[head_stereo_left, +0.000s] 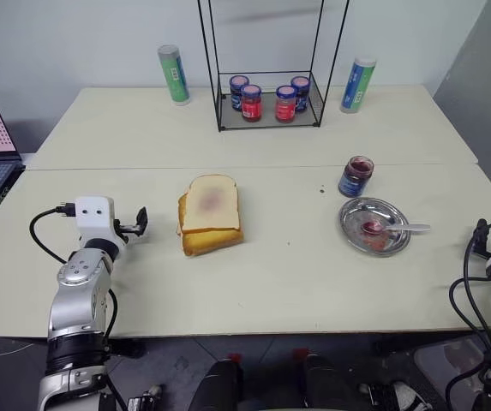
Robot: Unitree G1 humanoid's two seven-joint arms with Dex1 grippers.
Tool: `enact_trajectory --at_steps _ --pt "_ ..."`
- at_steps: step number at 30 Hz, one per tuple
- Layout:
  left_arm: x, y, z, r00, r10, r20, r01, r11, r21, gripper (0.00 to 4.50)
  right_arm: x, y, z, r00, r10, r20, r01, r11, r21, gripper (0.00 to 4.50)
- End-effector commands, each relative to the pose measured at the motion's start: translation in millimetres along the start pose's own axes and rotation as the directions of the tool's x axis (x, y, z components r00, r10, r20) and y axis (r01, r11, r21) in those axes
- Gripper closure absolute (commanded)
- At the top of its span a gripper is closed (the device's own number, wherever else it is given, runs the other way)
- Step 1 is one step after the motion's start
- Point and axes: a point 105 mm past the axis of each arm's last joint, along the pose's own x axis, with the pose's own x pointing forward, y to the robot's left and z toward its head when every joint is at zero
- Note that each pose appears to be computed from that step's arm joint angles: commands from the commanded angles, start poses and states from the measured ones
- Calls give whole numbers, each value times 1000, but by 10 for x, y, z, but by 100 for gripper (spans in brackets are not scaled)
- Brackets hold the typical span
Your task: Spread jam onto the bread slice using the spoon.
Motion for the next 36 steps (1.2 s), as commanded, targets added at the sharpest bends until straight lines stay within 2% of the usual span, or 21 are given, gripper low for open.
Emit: enact_trajectory --at_steps 1,24,26,29,30,32,33,34,36 --pt "-22 61 199 998 -7 59 7 1000 -4 0 -11 -42 126 999 -9 46 9 1000 -2 3" --pt "-46 149 227 998 0 57 -1 1000 26 0 -18 -38 166 999 0 54 1 1000 -12 3" --pt "-64 92 260 996 -63 60 63 998 8 0 -35 4 229 997 28 72 -26 999 -31 3" --pt "-138 -26 457 969 -228 91 228 974 7 0 -72 156 502 981 145 125 -138 988 -63 3" --pt "-188 -107 543 943 -320 89 319 947 27 0 -97 266 639 964 226 139 -220 974 -56 3" --pt "-307 -303 656 860 -508 35 503 858 99 0 -229 607 895 879 457 134 -455 889 -52 3" --pt "-345 -356 675 831 -556 10 551 826 118 0 -290 709 954 842 526 123 -523 851 -53 3" --pt "-376 -433 697 792 -611 -22 607 781 150 0 -407 879 1019 772 628 97 -628 777 -34 3" --pt "-404 -500 719 750 -658 -58 657 733 176 0 -551 1046 1072 687 724 62 -725 688 -8 3"
